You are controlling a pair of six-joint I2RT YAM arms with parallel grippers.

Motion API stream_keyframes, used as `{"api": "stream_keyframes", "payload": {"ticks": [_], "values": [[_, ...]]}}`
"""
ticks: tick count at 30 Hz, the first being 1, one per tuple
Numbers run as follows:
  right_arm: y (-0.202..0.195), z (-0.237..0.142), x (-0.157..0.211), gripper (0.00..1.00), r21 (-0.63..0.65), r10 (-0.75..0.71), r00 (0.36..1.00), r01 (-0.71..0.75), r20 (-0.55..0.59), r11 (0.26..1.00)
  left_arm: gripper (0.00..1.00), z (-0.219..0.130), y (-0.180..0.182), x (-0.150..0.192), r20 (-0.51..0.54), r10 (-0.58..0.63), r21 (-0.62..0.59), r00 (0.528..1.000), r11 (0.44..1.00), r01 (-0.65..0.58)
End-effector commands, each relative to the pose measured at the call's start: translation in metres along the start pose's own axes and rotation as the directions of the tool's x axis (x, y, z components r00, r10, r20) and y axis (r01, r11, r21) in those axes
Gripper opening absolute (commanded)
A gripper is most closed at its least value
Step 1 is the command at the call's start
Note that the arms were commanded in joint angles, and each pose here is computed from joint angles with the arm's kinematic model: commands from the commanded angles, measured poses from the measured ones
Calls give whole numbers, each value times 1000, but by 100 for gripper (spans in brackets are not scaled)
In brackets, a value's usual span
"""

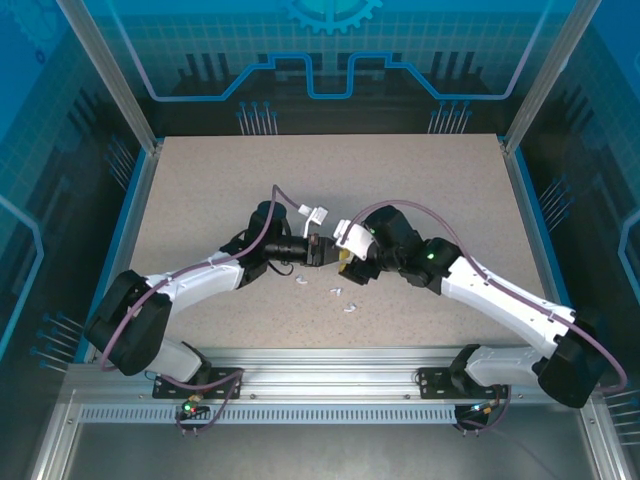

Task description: Insert wireless bluetooth earbuds into charging case

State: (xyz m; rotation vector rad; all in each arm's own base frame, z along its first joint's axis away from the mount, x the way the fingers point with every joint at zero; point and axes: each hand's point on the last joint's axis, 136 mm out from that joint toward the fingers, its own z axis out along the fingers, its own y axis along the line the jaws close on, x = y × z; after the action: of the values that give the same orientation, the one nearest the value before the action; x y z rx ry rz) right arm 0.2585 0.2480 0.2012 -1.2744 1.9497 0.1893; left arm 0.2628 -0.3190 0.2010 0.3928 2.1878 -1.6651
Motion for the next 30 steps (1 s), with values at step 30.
{"api": "stream_keyframes", "payload": {"ticks": [30], "values": [[0,-107,-94,94,-242,206,814,-83,543,967,1,-70,-101,-1,380,839,-157,390,474,-867]]}}
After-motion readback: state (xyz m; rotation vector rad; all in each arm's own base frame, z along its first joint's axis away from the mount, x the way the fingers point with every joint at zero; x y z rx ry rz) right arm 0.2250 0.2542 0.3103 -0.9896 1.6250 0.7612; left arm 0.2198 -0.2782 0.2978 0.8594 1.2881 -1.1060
